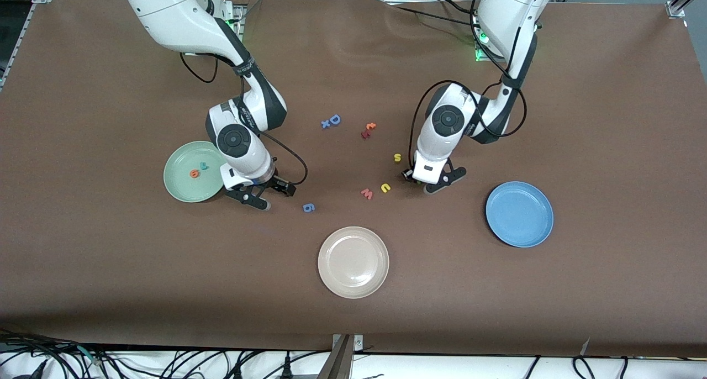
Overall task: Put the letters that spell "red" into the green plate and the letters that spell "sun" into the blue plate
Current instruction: 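Grasp the teal b while the left gripper places the green u, then place the b on the green plate while the left gripper reaches the s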
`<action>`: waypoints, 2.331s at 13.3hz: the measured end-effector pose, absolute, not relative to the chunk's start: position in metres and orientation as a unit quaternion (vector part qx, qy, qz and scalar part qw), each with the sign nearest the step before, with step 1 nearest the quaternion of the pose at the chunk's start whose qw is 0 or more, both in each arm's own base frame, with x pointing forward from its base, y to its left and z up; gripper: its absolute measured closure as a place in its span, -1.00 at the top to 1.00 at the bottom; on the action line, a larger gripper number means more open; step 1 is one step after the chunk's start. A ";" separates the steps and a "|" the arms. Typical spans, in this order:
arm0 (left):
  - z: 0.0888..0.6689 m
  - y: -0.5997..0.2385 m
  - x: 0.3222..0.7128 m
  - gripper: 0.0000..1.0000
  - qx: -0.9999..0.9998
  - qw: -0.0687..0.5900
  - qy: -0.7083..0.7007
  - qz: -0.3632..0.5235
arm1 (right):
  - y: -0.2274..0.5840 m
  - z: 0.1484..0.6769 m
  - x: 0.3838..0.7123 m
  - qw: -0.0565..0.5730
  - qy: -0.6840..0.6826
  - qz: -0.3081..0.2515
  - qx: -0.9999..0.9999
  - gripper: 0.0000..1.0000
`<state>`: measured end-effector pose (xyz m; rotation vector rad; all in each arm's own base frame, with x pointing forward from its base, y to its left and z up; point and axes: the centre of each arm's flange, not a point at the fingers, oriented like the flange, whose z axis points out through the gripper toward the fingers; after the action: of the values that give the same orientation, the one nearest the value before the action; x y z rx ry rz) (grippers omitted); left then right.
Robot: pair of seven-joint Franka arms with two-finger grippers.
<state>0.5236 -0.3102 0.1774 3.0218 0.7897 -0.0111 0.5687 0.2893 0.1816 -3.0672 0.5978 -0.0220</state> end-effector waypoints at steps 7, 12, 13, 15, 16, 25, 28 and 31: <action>0.236 -0.202 0.602 -0.46 0.996 -0.036 0.084 -0.009 | 0.298 0.174 0.565 0.010 0.190 -0.009 -0.982 0.15; 0.243 -0.108 0.627 -0.46 0.998 -0.049 -0.044 -0.010 | 0.298 0.175 0.566 0.010 0.191 -0.009 -0.981 0.07; 0.243 -0.095 0.629 -0.46 0.997 -0.049 -0.064 -0.012 | 0.298 0.175 0.566 0.010 0.191 -0.009 -0.981 0.01; 0.243 -0.073 0.632 -0.37 0.994 -0.048 -0.092 -0.015 | 0.300 0.178 0.566 0.012 0.190 -0.010 -0.982 -0.30; 0.243 -0.067 0.632 -0.16 0.994 -0.048 -0.096 -0.016 | 0.301 0.178 0.566 0.012 0.190 -0.010 -0.982 -0.30; 0.236 -0.180 0.605 1.00 0.997 -0.010 0.072 -0.036 | 0.296 0.188 0.573 -0.015 0.180 0.021 -0.983 -0.30; 0.234 -0.257 0.570 1.00 0.992 0.007 0.116 -0.056 | 0.264 0.235 0.603 -0.041 0.159 0.058 -0.985 -0.30; 0.234 -0.300 0.543 1.00 0.995 0.012 0.078 -0.065 | 0.196 0.284 0.619 -0.046 0.111 0.101 -0.988 -0.30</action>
<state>0.5426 -0.2999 0.2344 3.1006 0.2429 -0.2019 0.6188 0.1961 0.2838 -3.1965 0.3590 0.3284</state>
